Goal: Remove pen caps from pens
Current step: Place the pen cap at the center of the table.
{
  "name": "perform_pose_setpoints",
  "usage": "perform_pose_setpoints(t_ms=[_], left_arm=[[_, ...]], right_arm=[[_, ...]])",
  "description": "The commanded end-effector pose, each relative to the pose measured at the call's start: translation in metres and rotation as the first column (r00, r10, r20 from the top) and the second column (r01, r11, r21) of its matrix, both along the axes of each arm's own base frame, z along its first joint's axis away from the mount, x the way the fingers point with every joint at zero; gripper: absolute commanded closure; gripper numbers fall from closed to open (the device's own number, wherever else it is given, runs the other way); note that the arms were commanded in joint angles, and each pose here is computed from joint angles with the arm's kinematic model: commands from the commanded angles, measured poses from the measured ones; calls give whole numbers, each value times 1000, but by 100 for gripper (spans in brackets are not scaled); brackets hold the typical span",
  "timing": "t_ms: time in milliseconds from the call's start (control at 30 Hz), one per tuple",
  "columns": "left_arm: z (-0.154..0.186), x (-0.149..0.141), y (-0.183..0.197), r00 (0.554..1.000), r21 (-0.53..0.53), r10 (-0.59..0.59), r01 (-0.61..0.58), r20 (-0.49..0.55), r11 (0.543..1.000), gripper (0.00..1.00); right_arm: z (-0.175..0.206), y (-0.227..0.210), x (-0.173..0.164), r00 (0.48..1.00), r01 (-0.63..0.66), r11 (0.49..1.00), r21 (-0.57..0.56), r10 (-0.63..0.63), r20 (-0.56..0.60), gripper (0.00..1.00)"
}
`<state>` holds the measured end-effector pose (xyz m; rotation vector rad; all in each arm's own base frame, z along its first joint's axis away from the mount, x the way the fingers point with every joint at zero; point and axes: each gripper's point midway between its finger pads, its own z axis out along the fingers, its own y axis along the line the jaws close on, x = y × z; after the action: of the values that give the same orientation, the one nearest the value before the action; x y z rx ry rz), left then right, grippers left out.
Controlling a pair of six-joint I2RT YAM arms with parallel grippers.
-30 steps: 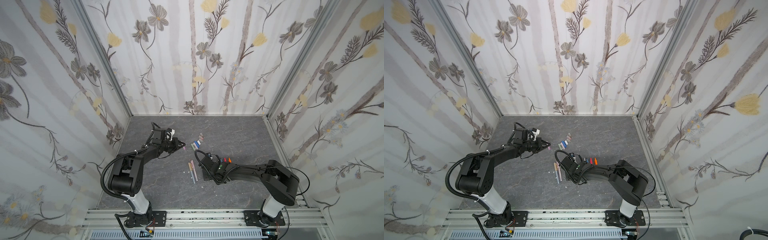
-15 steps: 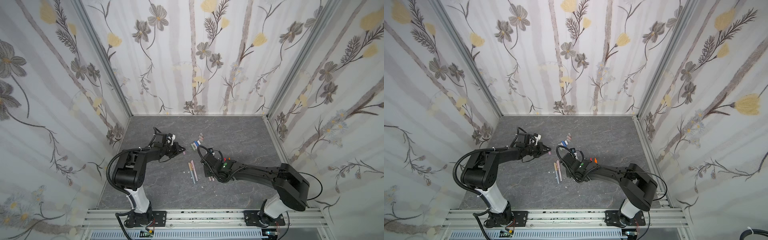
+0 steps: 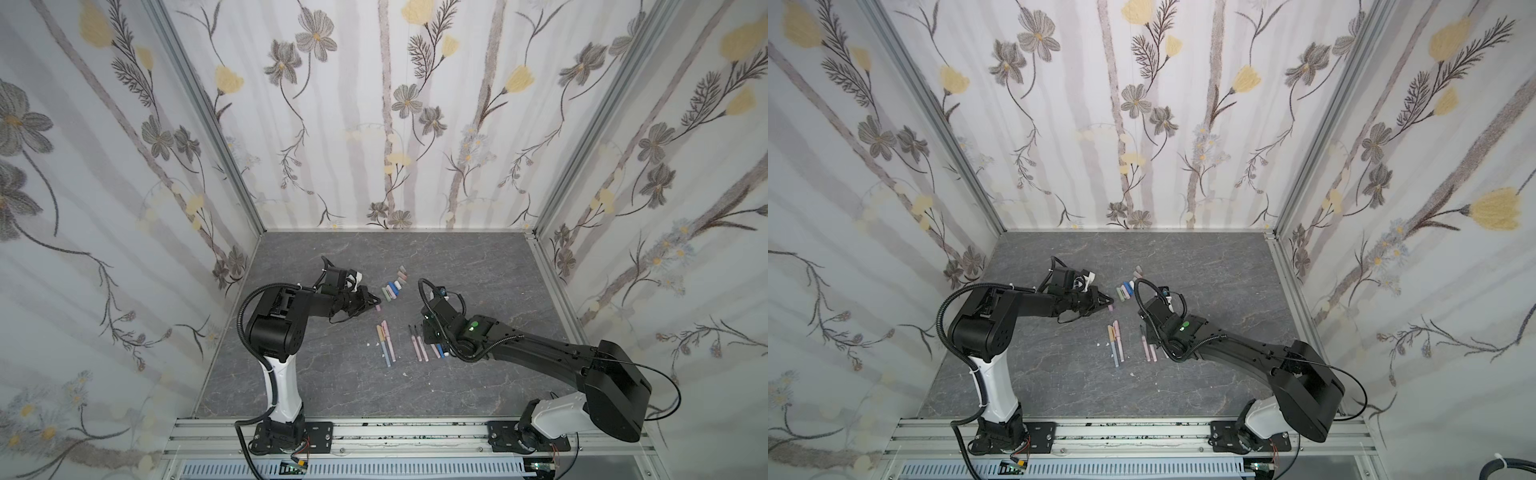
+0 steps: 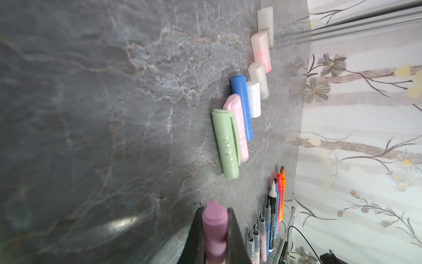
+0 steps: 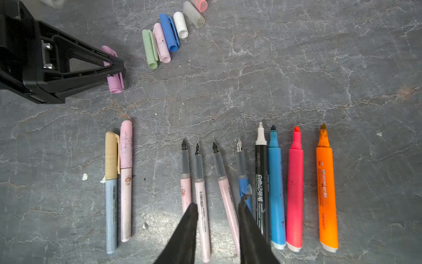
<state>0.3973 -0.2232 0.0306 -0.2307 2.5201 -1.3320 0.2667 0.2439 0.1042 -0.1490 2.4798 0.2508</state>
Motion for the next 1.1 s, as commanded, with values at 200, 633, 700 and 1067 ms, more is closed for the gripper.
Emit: perform_pose_setpoints(t_ms=[200, 633, 700, 1067], left_arm=[[4, 11, -6, 1000, -26, 2, -2, 18, 1000, 78], [1, 14, -5, 1000, -16, 7, -7, 14, 1000, 66], [1, 14, -6, 1000, -17, 6, -6, 14, 1000, 66], [16, 14, -8, 1000, -47, 9, -8, 25, 999, 66]], right_arm=[[-2, -6, 0, 1000, 13, 1000, -13, -13, 1, 69], [-7, -3, -2, 1000, 1, 1000, -2, -1, -15, 69], [-7, -1, -2, 1000, -4, 1000, 9, 4, -15, 69], [2, 28, 7, 998, -65, 995, 82, 65, 2, 68]])
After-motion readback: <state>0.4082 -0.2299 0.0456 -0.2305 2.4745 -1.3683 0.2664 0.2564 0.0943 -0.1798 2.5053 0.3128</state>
